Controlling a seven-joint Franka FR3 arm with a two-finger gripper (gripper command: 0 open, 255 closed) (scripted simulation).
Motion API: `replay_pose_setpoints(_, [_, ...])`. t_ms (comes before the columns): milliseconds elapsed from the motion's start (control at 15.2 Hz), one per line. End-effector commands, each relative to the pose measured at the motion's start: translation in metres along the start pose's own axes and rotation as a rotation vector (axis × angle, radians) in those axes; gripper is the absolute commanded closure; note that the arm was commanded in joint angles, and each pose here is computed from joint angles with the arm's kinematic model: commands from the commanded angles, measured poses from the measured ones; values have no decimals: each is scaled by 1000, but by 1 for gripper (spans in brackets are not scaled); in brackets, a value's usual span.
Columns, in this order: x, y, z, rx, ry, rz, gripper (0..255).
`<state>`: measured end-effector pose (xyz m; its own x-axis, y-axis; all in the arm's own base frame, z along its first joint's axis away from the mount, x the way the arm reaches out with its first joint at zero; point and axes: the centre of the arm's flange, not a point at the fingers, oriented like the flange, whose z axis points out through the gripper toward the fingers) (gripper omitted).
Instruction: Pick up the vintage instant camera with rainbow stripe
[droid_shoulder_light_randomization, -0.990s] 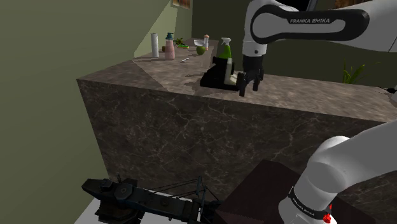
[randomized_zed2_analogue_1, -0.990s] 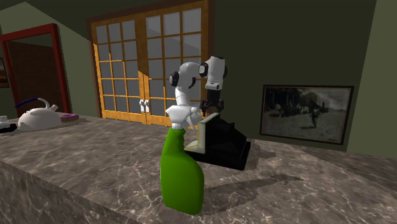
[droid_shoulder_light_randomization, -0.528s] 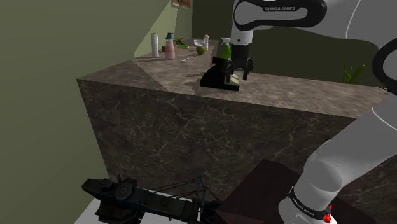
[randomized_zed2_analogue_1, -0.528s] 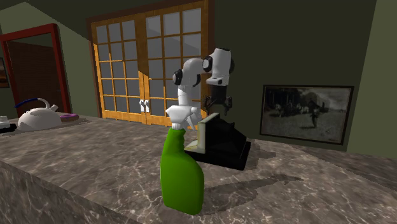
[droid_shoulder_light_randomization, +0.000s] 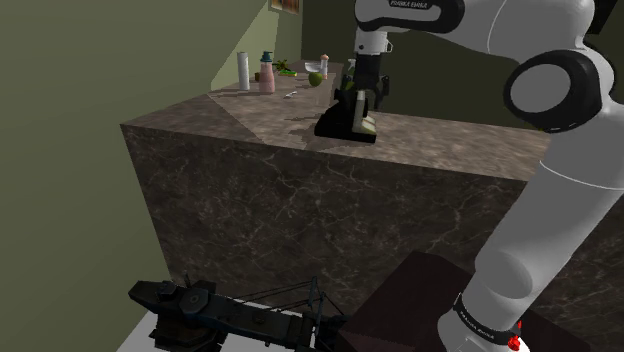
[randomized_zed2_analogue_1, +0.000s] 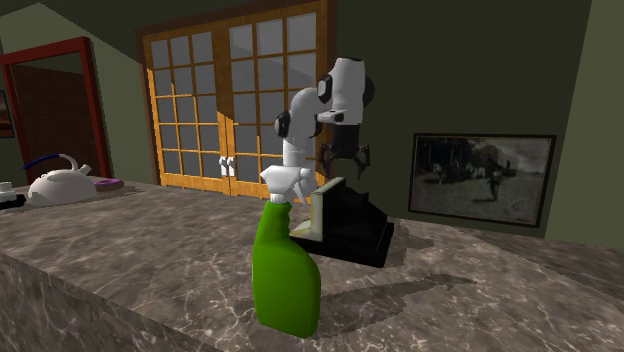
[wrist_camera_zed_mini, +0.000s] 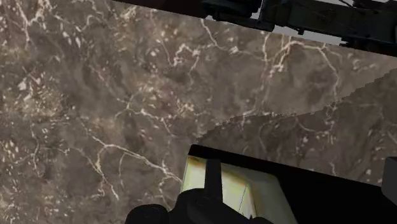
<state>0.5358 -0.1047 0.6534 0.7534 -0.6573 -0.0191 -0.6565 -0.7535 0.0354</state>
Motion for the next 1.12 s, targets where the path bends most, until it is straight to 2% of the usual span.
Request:
replay_pose_setpoints(0, [27, 7, -10, 9, 3, 84, 0])
replay_pose_setpoints(264, [74, 20, -28, 26, 8, 242, 0])
replay_pose_setpoints(726, [75, 19, 9, 26, 8, 242, 0])
replay_pose_setpoints(924, [75, 19, 12, 26, 8, 242, 0])
replay_pose_setpoints(990, [75, 18, 12, 26, 8, 242, 255])
replay_pose_setpoints(1056, [75, 18, 12, 26, 8, 242, 255])
